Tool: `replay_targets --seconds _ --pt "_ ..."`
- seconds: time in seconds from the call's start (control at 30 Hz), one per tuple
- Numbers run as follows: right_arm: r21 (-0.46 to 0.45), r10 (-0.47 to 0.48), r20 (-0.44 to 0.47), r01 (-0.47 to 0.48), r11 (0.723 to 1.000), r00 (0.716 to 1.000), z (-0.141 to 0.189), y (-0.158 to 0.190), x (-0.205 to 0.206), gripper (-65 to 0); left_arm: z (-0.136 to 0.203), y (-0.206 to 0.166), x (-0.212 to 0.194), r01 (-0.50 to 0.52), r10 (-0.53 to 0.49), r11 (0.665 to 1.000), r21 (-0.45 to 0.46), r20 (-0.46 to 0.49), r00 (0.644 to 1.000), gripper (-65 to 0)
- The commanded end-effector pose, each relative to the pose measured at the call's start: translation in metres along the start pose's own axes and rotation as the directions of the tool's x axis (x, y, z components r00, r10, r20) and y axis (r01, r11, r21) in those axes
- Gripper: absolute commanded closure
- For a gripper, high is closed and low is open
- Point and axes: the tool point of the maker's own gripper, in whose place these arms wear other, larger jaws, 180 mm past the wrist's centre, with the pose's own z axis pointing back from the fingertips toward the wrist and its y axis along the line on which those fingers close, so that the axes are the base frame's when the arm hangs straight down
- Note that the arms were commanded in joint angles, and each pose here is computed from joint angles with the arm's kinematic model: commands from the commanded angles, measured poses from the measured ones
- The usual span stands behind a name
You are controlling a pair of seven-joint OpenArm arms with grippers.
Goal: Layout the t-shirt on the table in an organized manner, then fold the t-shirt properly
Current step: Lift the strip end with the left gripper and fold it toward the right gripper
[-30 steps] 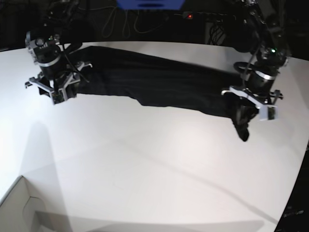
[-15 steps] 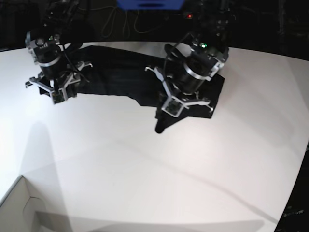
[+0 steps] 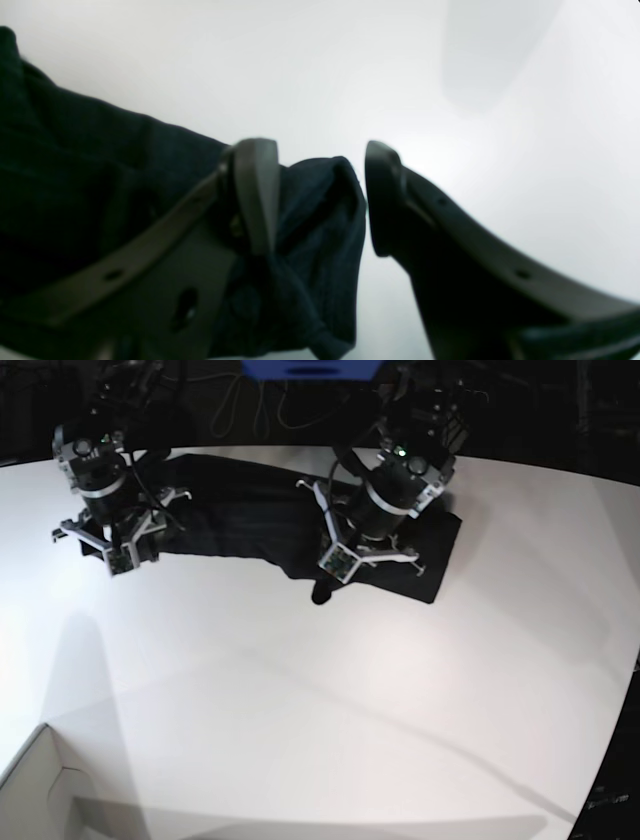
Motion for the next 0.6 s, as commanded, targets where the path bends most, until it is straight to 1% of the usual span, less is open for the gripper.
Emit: replay_targets --seconds 0.0,0.1,0.33,0.37,0.43,0.47,0.57 --pt "-0.012 -0.002 0.045 0.002 1.0 0.999 0.002 -0.004 0.012 -28.1 0.001 0.001 0.015 -0.006 0.006 1.0 0.004 0.052 0.999 -0.4" --pt "-0.012 -0.002 0.045 0.002 1.0 0.999 0.002 -0.004 0.012 -28.1 0.001 0.0 0.015 -0.006 0.006 1.0 -0.002 0.054 0.999 -0.5" --pt "-0.012 -0.002 0.045 0.002 1.0 0.999 0.002 -0.004 0.012 -28.4 0.001 -0.032 0.03 0.035 -0.027 0.996 -0.086 0.092 0.995 -0.7" --pt "-0.012 -0.002 0.045 0.002 1.0 0.999 0.002 -0.004 0.012 -28.4 0.001 -0.038 0.033 0.043 -0.033 0.994 -0.1 0.1 0.994 -1.6" --pt "-0.013 -0.001 0.046 0.002 1.0 0.999 0.003 -0.004 0.012 -28.5 0.001 -0.047 0.037 0.054 -0.041 0.991 -0.121 0.11 0.993 -5.7" --pt "-0.013 -0.001 0.046 0.002 1.0 0.999 0.003 -0.004 0.012 -28.5 0.001 -0.05 0.038 0.058 -0.043 0.99 -0.128 0.113 0.993 -9.1" --pt "-0.012 -0.001 0.041 0.002 1.0 0.999 0.003 -0.004 0.01 -28.5 0.001 -0.053 0.039 0.061 -0.046 0.989 -0.135 0.114 0.992 -22.5"
